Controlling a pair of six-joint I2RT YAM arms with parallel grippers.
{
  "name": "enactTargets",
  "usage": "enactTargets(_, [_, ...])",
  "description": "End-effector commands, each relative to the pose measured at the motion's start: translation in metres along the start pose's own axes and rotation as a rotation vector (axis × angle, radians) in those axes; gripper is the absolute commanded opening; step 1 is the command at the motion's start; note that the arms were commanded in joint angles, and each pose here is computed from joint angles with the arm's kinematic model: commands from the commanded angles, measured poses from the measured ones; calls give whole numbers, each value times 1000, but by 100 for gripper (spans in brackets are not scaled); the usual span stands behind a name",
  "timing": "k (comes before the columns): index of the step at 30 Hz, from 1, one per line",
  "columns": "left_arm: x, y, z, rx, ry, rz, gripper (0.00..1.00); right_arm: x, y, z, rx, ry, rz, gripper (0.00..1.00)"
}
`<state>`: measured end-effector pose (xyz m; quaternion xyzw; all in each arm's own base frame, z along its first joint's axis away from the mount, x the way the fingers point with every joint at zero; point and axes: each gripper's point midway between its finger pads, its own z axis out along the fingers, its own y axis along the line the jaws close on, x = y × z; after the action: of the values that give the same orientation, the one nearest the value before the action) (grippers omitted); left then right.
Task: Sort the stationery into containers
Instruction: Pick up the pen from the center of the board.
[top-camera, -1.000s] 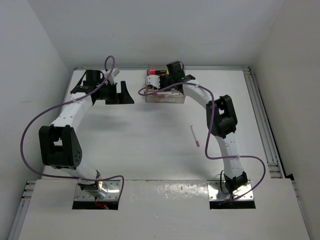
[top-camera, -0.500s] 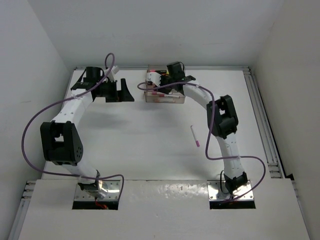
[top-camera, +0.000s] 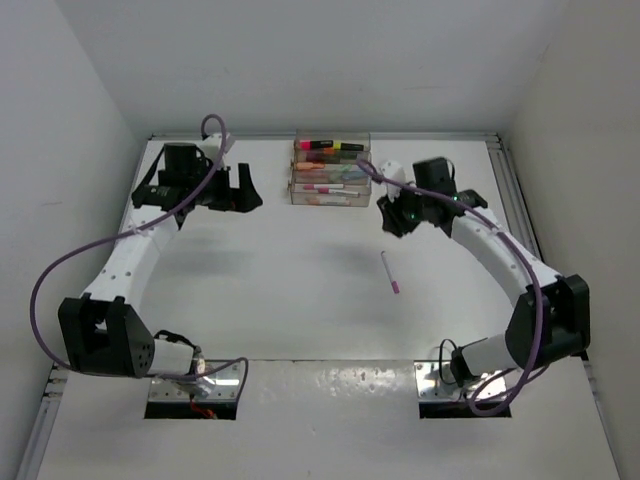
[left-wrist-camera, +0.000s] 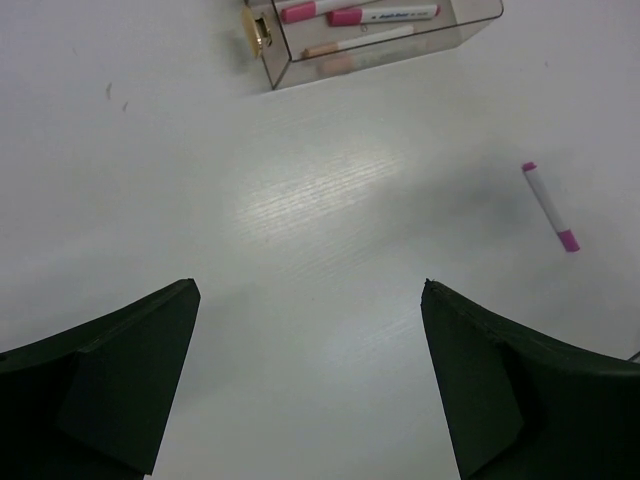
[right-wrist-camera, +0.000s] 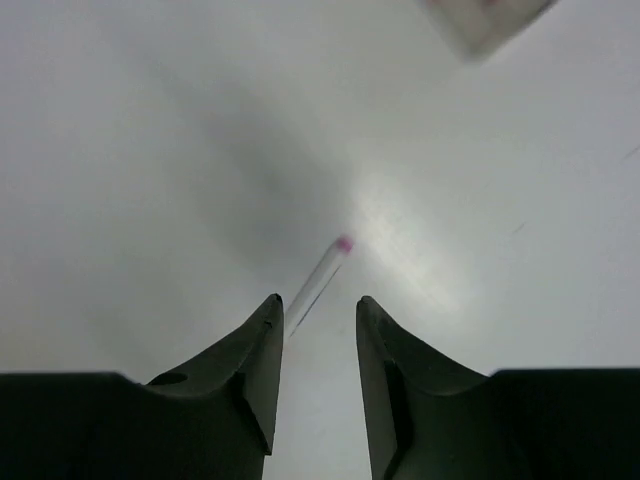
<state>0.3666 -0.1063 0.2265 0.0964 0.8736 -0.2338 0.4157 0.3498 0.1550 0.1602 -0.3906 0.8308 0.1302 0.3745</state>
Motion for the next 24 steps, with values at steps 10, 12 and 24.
enactTargets(10, [7,-16,-14,-66,-89,89,100,116,30,47,19,311,425,37])
enactTargets(12, [12,-14,-13,-73,-76,82,100,118,29,54,21,322,440,37])
enactTargets(24, [16,-3,-10,-149,-83,57,100,138,20,88,83,413,402,35])
